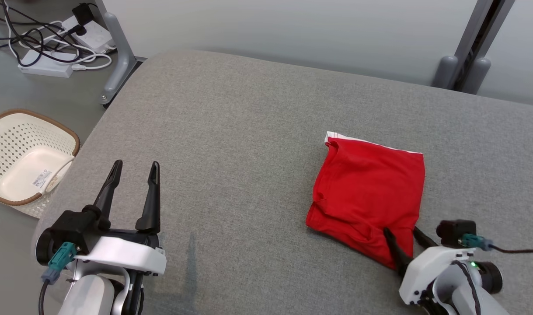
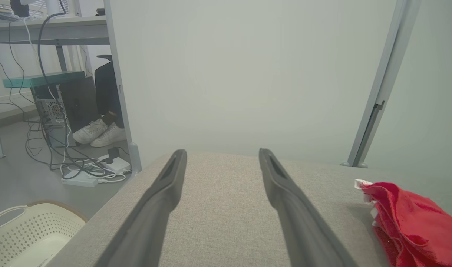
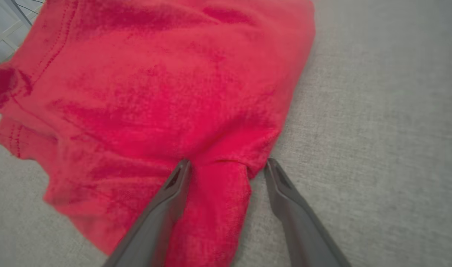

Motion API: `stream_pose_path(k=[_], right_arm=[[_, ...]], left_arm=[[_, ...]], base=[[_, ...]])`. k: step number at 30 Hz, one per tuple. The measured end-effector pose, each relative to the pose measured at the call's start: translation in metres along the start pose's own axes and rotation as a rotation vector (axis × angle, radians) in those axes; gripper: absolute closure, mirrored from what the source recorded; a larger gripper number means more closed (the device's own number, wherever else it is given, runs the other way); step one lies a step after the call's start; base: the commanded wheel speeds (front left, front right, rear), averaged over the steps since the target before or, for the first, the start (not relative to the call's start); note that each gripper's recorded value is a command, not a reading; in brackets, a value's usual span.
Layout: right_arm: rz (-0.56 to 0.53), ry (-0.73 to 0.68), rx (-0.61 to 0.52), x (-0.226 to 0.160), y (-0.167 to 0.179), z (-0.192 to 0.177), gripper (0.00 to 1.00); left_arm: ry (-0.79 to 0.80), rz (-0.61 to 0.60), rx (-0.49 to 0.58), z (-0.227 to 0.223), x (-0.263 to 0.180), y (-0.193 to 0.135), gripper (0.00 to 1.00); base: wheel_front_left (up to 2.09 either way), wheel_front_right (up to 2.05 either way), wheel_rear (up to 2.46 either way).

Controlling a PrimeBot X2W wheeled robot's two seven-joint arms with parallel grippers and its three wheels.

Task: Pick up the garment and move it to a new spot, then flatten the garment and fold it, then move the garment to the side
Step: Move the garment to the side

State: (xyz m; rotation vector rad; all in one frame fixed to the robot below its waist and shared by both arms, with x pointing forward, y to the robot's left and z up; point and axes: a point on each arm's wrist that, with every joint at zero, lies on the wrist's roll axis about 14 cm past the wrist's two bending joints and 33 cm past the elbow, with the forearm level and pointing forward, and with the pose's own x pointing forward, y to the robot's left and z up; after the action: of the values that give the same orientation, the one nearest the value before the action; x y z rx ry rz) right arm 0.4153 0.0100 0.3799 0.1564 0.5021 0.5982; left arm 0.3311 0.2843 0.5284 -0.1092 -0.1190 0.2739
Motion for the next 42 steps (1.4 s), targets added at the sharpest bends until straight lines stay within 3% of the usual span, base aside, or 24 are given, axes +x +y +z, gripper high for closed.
stream_pose_path(k=[1,2,3,4,14,31,42], right_arm=[[0.012,0.017,0.013,0.003,0.005,-0.003,0.00],[0.021,0.035,0.009,0.005,0.007,-0.006,0.18],[0.027,0.039,0.013,0.007,0.009,-0.005,0.70],[0.031,0.045,0.025,0.008,0.010,-0.005,1.00],[0.058,0.003,-0.007,0.003,0.004,0.010,1.00],[-0.286,-0.052,-0.153,-0.124,-0.146,0.032,1.00],[-0.357,-0.137,-0.361,-0.156,-0.180,0.124,1.00]], left_arm=[[0.001,0.001,0.000,0.000,0.000,0.000,0.00],[0.002,0.001,0.001,-0.001,0.001,0.000,0.00],[0.003,0.000,0.002,-0.002,0.002,0.000,0.00],[0.004,-0.003,0.001,-0.002,0.002,-0.001,0.00],[0.003,-0.064,-0.009,-0.006,0.018,-0.025,0.00],[0.027,-0.433,-0.094,-0.030,0.062,-0.167,0.00],[0.103,-0.579,-0.128,-0.065,0.073,-0.227,0.00]], base=[[0.00,0.00,0.00],[0.00,0.00,0.00],[0.00,0.00,0.00],[0.00,0.00,0.00],[0.00,0.00,0.00],[0.00,0.00,0.00],[0.00,0.00,0.00]])
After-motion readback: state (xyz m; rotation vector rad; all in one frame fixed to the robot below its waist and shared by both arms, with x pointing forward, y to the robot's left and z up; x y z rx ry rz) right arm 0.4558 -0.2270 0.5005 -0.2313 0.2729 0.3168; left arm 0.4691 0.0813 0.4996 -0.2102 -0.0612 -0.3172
